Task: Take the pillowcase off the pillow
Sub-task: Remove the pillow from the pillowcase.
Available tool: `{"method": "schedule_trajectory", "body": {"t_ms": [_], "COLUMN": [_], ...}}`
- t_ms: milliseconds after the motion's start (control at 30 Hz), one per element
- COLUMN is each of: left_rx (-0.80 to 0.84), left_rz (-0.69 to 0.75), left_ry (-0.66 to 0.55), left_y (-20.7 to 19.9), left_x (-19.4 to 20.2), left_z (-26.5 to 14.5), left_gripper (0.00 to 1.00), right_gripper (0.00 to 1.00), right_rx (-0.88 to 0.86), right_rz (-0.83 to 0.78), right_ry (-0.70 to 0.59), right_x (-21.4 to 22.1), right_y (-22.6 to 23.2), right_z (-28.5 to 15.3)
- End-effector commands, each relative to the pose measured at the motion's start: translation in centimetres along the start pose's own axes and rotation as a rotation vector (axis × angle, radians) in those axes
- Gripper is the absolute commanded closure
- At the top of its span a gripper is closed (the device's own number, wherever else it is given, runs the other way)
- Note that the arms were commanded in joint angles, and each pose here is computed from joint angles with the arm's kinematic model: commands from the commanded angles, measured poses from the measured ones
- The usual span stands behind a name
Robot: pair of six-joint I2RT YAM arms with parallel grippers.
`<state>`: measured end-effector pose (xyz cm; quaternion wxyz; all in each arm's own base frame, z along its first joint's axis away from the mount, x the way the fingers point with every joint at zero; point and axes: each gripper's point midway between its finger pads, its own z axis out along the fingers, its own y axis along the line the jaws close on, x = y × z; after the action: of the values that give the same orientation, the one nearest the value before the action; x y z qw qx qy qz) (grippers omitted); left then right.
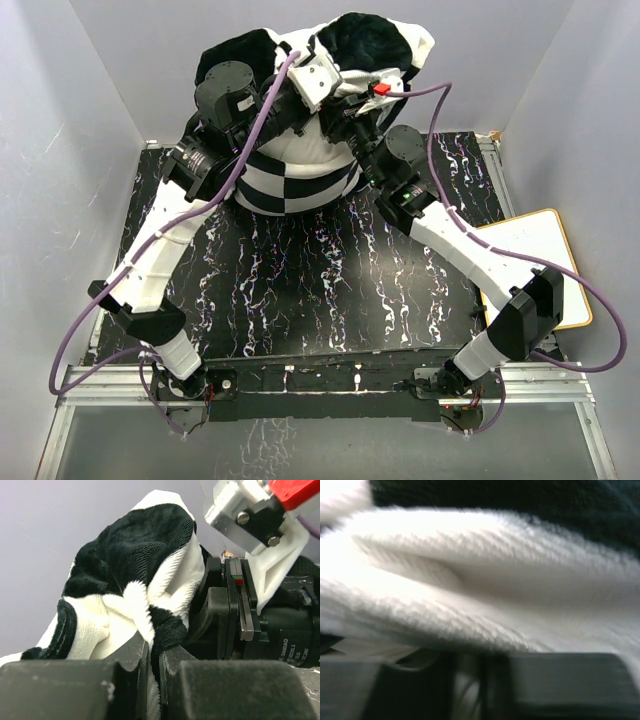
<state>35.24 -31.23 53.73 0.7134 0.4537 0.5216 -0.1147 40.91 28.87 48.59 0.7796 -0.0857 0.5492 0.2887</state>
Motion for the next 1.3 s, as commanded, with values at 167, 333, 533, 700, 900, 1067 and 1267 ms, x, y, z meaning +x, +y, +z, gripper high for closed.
{"method": "schedule_trajectory", "body": {"t_ms": [167,333,533,700,900,1067,1267], "left_rx": [-0.149,-0.324,-0.531,-0.498,-0.393,-0.226,0.036], "left_rz": [0.085,0.164,0.27,0.251,0.128,-0.157,-0.466], "left_ry": [-0.252,-0.33,-0.316,-0.131,0.116,0.356,0.441], "left_y": [3.7,6.6,9.6,9.0,6.9,3.8,-0.9], "left_x": [-8.4,-9.8,-8.8,-4.4,2.1,9.6,13.2], "left_z": [-4.2,-4.5,-3.8,-1.9,-0.5,0.0,-0.8], "left_gripper": [1.0,1.0,1.0,1.0,1.0,1.0,1.0], "right_gripper": [0.92,0.92,0.92,0.92,0.92,0.92,0.7], "right_rx": [0.06,-0.038,-0.007,0.092,0.223,0.305,-0.264], "right_rz": [-0.05,0.017,0.106,0.122,0.088,0.102,-0.2], "right_ry": [0.152,0.203,0.269,0.268,0.262,0.212,0.06], "right_x": [7.1,9.7,13.0,13.2,12.7,9.9,1.3], "right_y": [-0.9,1.6,1.7,-0.7,-3.8,-5.2,3.6], "right_z": [-2.8,-7.2,-12.6,-15.9,-19.2,-20.0,-18.4]}}
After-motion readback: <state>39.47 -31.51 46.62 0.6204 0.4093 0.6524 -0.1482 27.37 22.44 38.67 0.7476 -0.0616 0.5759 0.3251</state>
